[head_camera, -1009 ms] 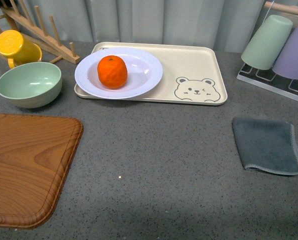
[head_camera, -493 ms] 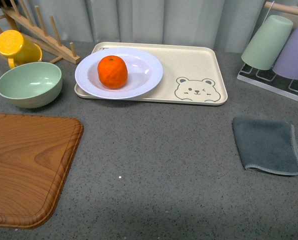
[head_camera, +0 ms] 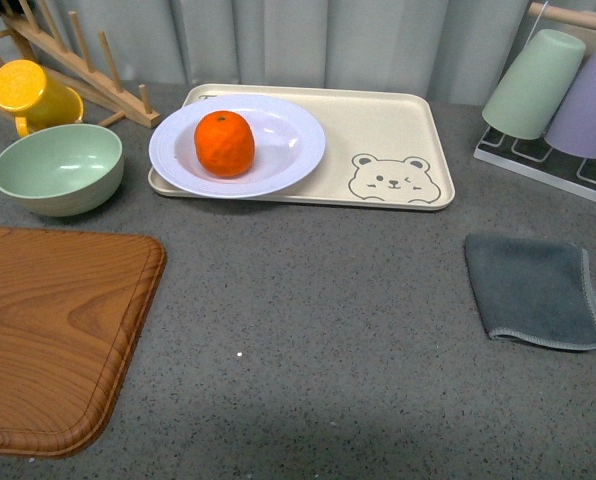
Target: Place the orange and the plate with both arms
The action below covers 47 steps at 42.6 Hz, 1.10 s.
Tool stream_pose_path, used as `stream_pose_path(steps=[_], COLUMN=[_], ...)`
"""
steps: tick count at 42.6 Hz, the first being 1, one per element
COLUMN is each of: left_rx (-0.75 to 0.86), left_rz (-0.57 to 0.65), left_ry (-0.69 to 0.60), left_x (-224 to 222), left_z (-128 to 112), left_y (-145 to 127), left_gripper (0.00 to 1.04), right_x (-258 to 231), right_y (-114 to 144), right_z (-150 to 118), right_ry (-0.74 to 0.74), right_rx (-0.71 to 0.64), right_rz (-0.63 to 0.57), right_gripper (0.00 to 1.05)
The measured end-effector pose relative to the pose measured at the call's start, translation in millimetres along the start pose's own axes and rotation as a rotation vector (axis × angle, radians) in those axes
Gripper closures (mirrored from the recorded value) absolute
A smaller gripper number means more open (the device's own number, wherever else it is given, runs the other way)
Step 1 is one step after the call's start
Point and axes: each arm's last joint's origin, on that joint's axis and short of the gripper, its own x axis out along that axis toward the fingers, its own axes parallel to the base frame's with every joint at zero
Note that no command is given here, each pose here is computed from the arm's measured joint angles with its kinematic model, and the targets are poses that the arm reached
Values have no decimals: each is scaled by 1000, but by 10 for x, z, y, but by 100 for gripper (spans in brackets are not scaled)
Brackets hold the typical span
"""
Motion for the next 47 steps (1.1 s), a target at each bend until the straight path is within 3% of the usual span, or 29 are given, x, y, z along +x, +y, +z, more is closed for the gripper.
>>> stream_pose_path(steps=[7,9,15,30,47], left_rx=[0,0,0,0,0], left_rz=[0,0,0,0,0], left_ry=[0,0,0,0,0], left_x=[0,0,0,0,0], left_z=[0,0,0,0,0], left_y=[0,0,0,0,0], left_gripper=[7,7,7,7,7], right_x=[-1,-1,-1,-1,-1], right_y=[-1,-1,-1,-2,-2], right_z=[1,1,1,1,1], right_ry=[-1,-1,-1,-1,-1], right_rx=[0,0,0,2,1], right_rz=[-1,-1,-1,-2,-2], right_gripper=[101,94,60,7,9])
